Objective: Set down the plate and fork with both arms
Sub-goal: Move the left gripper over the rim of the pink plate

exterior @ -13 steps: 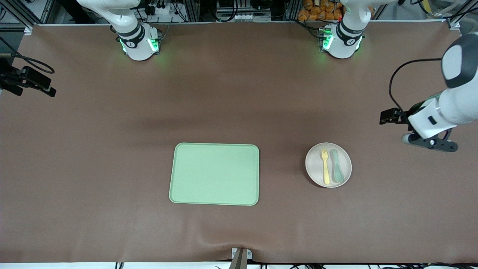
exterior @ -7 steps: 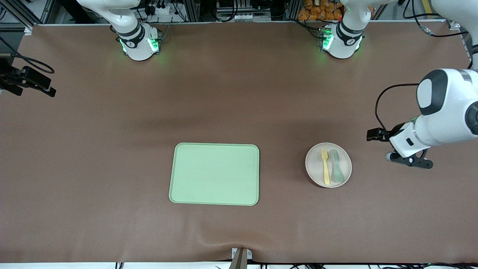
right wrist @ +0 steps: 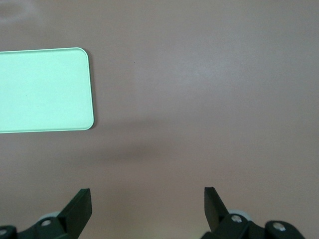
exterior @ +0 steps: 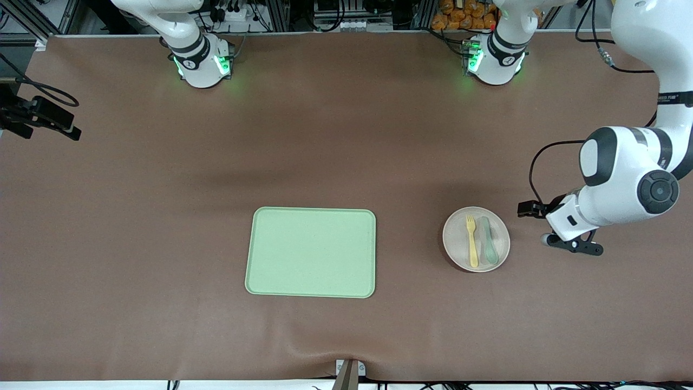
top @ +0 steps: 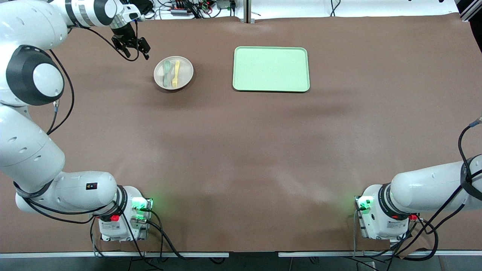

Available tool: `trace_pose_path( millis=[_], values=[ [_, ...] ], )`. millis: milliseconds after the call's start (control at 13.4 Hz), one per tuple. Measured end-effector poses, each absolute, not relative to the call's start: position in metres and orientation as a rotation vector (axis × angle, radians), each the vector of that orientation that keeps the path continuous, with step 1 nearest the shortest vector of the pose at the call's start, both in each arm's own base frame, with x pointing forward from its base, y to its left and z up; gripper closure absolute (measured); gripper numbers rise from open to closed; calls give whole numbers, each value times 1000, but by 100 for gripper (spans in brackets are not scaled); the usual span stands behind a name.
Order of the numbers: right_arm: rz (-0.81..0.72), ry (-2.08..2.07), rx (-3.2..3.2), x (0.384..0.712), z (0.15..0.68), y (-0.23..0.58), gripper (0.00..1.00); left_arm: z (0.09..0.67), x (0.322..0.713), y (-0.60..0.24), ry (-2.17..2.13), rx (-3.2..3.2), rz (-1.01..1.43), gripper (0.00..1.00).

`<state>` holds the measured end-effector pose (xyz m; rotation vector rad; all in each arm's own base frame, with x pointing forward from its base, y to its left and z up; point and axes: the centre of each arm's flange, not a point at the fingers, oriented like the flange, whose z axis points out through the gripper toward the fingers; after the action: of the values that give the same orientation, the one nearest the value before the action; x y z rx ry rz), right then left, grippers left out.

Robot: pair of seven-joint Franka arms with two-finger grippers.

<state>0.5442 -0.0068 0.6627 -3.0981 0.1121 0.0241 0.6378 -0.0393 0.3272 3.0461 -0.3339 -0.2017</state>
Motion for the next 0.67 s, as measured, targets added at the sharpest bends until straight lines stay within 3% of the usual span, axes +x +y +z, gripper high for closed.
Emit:
trace_pose_path(
  millis=[673],
  values=[
    [24,112,-3098,544,663,-7,0,237,654,-43,-319,3034,-102,0]
  ],
)
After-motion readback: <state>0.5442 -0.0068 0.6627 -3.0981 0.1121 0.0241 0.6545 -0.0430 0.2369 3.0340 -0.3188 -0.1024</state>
